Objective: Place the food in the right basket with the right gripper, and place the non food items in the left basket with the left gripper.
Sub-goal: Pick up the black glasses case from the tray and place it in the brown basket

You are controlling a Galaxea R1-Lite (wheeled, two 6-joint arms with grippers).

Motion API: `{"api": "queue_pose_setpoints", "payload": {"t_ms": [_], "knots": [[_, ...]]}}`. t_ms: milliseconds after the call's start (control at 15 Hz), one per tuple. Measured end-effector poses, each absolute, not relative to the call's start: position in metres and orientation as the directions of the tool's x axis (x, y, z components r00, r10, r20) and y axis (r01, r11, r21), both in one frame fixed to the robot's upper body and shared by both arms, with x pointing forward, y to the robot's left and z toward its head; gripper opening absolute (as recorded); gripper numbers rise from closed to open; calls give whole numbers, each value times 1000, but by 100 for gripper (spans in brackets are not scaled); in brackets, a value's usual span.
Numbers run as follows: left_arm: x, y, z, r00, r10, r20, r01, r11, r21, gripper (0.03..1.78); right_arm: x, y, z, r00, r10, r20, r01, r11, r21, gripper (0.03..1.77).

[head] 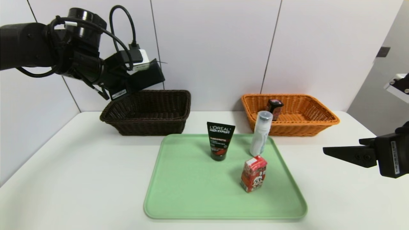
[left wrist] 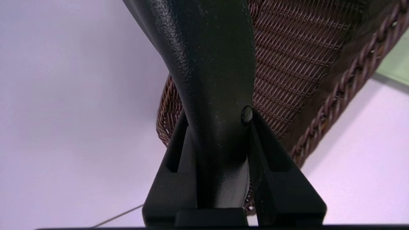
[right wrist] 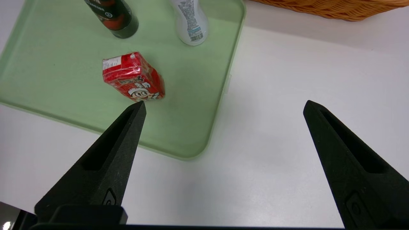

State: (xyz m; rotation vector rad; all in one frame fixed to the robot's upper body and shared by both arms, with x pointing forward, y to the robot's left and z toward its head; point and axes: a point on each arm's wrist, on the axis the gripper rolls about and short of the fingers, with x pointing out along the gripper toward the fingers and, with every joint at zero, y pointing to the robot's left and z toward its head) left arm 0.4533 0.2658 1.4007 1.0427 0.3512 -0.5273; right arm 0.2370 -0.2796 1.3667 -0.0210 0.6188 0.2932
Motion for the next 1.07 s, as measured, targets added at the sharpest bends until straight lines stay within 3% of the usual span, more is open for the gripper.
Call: {"api": "queue_pose_setpoints", "payload": {"t_ms": [600,1067], "knots": [[508,261,1343,824,-170,-541,561,380,735,45,234,-282,1363,772,258,-581,-270,961,68,170],[520,263,1322,798,-157,-582,592,378,711,45,235,-283,1363,774,252,-581,-263,962,68,170]]}}
